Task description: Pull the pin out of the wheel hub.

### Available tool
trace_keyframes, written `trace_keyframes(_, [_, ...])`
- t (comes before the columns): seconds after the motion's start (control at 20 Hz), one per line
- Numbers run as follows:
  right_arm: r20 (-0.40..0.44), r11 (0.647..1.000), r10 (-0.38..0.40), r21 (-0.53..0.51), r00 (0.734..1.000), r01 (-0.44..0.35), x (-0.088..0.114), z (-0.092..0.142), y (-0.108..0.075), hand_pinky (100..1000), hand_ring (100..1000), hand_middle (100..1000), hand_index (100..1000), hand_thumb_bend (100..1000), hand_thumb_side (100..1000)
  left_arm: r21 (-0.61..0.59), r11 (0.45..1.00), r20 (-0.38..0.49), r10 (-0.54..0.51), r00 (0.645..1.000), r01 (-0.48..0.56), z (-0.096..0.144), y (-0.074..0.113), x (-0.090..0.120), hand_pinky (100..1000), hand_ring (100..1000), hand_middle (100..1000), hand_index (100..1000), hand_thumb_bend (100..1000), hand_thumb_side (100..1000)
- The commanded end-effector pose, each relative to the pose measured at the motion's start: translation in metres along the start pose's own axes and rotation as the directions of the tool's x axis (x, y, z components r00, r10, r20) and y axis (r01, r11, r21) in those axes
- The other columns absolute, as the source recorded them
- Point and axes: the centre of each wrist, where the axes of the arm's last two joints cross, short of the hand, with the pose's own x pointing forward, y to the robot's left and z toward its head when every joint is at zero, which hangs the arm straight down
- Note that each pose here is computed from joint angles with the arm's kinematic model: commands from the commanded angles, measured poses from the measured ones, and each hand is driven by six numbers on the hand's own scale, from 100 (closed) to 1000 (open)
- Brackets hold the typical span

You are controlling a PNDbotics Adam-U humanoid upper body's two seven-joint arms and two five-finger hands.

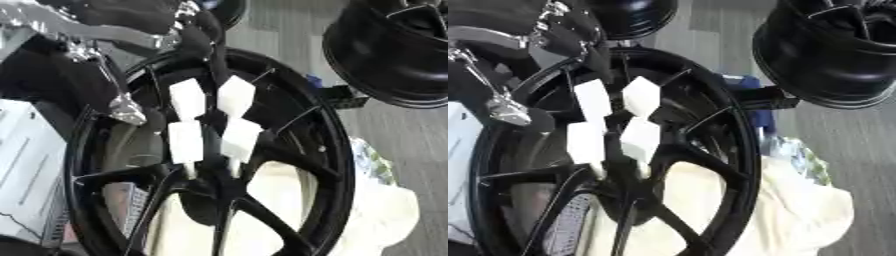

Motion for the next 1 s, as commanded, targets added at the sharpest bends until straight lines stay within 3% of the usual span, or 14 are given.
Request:
trace_keyframes(0.05, [-0.255, 0.917, 0.164, -0.315, 0.953, -0.243, 0.005, -0.007, -0.008, 839, 640, 792, 894, 100, 377, -0.088, 0.99, 0.02, -0.109, 0.994, 0.11, 0.007, 0.005, -0.008, 821, 798, 717, 810, 533, 183])
trace_keyframes(0.55, [-0.268, 0.923, 0.141, -0.312, 0.953, -0.224, 0.002, -0.009, -0.007, 840, 636, 792, 895, 100, 390, -0.083, 0.987, -0.042, -0.142, 0.989, 0.138, 0.004, -0.012, -0.028, 818, 805, 744, 811, 586, 195])
trace_keyframes(1.0, [-0.276, 0.926, 0.121, -0.315, 0.953, -0.209, 0.0, -0.011, -0.007, 840, 634, 793, 897, 100, 397, -0.113, 0.986, -0.018, -0.123, 0.992, 0.12, -0.003, -0.026, -0.034, 823, 801, 744, 813, 536, 199])
